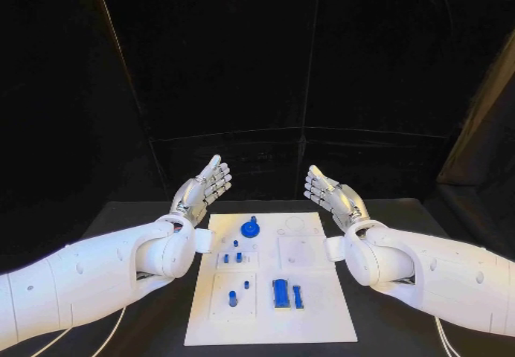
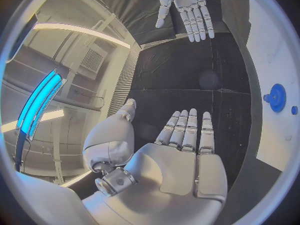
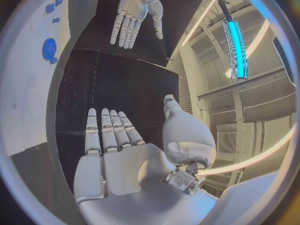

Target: Assemble the parts on the task board

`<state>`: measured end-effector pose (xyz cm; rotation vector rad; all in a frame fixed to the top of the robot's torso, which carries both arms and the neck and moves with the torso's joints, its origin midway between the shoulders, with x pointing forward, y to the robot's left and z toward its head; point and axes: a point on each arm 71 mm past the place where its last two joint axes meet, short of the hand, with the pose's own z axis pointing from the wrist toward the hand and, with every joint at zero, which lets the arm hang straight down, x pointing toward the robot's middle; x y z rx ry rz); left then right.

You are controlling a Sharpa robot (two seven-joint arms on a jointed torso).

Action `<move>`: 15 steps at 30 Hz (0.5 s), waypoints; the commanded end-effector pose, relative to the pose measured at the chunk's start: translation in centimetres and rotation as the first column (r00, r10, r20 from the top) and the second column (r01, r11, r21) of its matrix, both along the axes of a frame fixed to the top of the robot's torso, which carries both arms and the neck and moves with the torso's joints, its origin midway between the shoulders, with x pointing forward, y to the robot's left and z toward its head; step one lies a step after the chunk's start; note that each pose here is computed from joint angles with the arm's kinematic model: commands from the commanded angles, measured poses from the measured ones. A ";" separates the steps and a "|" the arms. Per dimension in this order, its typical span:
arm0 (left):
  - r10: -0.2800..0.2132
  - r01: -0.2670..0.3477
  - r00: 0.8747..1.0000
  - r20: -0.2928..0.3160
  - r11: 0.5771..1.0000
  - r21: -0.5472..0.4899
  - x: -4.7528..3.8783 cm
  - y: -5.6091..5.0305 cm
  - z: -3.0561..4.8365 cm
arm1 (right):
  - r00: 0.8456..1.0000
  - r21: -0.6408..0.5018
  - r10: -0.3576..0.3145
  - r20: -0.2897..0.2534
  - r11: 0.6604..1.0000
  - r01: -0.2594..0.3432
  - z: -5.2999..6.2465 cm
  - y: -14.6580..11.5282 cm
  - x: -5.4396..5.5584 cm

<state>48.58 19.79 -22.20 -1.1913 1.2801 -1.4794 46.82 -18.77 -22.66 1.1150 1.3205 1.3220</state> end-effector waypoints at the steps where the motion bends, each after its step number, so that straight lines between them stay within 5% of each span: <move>1: 0.141 -0.141 0.990 0.006 0.984 0.109 -0.87 0.2 -0.10 | 0.991 0.015 -0.134 -0.010 0.991 0.134 0.2 -0.6 -0.5; 7: 0.185 -0.183 0.983 -0.005 0.975 0.128 -2.17 -0.4 -0.21 | 0.990 0.019 -0.140 -0.014 0.990 0.140 0.2 -0.5 -0.6; 15: 0.193 -0.191 0.981 -0.006 0.973 0.132 -2.40 -0.5 -0.22 | 0.990 0.019 -0.140 -0.014 0.990 0.140 0.2 -0.5 -0.6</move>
